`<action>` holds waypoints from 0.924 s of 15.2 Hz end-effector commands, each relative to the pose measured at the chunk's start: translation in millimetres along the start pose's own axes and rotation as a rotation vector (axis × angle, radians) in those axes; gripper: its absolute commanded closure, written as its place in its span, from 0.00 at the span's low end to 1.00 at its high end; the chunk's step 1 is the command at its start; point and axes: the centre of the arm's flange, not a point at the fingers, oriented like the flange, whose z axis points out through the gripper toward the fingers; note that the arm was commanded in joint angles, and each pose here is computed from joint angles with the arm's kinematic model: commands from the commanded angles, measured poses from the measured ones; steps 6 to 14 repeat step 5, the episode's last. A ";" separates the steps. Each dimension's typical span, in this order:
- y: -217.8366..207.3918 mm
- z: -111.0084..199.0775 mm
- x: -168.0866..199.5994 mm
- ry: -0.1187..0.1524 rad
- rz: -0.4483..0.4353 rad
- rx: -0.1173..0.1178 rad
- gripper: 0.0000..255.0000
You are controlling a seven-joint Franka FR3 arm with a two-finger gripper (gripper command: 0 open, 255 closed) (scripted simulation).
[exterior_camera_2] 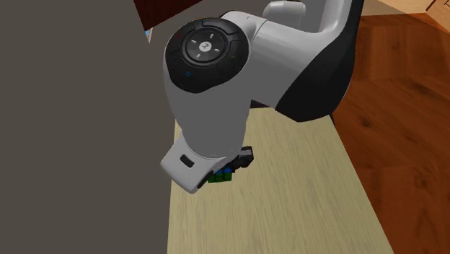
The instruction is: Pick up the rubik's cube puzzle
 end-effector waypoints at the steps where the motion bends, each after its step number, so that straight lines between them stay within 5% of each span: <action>1: -0.4 -11.6 -1.3 0.000 0.000 0.000 1.00; 14: -0.5 -22.9 -2.1 0.000 0.000 0.000 1.00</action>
